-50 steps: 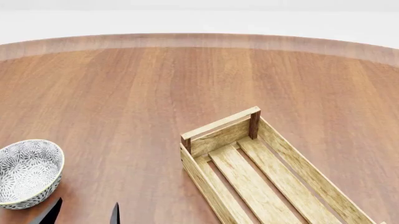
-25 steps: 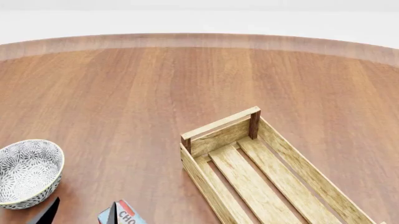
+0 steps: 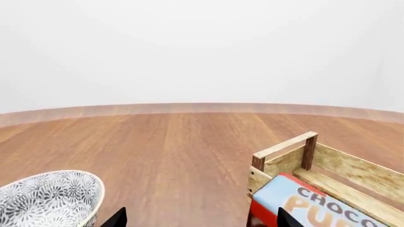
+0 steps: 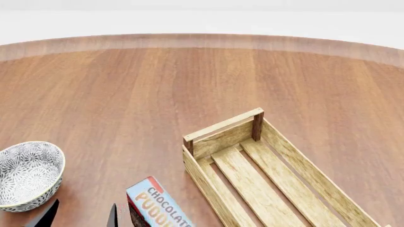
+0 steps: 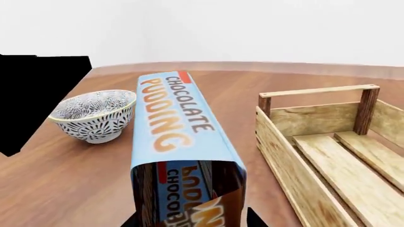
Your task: Pick up the chocolate pudding and put it in the tray.
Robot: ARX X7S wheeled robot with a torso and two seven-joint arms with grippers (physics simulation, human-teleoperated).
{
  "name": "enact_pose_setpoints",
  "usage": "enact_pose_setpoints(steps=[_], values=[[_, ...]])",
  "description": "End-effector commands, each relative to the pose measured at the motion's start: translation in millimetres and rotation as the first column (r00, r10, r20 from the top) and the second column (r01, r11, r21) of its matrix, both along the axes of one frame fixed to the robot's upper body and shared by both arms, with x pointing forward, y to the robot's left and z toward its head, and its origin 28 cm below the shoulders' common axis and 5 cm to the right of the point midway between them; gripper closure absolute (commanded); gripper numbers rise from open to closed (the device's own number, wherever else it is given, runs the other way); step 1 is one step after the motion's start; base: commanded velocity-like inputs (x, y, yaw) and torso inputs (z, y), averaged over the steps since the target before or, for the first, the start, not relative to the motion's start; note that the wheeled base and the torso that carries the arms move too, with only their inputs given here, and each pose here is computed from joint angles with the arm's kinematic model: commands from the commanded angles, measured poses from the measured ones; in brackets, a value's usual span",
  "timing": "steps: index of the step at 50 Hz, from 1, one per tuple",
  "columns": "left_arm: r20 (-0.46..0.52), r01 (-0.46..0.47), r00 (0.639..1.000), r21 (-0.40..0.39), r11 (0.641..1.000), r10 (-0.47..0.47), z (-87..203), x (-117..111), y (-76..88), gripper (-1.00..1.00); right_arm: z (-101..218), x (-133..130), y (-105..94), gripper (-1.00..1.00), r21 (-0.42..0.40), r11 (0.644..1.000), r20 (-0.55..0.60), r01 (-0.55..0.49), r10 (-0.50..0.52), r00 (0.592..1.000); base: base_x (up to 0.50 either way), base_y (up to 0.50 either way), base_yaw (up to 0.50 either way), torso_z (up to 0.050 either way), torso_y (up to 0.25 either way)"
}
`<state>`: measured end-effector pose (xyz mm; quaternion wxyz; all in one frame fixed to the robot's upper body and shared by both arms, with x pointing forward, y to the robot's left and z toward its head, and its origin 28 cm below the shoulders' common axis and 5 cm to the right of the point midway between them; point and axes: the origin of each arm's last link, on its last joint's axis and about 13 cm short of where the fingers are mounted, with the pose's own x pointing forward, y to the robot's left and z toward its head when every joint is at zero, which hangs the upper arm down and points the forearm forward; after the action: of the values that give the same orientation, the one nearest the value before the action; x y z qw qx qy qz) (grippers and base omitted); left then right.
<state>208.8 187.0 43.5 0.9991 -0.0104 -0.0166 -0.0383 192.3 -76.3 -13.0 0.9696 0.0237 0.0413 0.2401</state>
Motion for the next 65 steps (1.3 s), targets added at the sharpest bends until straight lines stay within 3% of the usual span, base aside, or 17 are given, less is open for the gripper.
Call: enact_pose_setpoints(steps=[1, 42, 65], values=[[-0.002, -0.002, 1.0, -0.003, 1.0, 0.002, -1.0, 0.1, -0.1, -1.0, 11.3, 8.4, -7.9, 1.0, -0.019, 0.999, 0.043, 0.037, -0.036, 0.998, 0.0, 0.0, 0.0, 0.0, 0.0], [-0.012, -0.006, 1.0, -0.006, 1.0, 0.006, -5.2, 1.0, 1.2, -1.0, 56.0, 36.4, -39.4, 1.0, -0.001, 0.981, 0.123, 0.196, -0.195, 0.973, 0.0, 0.0, 0.0, 0.0, 0.0], [-0.016, -0.004, 1.0, -0.009, 1.0, 0.004, -8.1, 0.5, -0.5, -1.0, 52.5, 37.5, -65.7, 1.0, 0.015, 0.951, 0.122, 0.308, -0.307, 0.944, 0.0, 0.0, 0.0, 0.0, 0.0]])
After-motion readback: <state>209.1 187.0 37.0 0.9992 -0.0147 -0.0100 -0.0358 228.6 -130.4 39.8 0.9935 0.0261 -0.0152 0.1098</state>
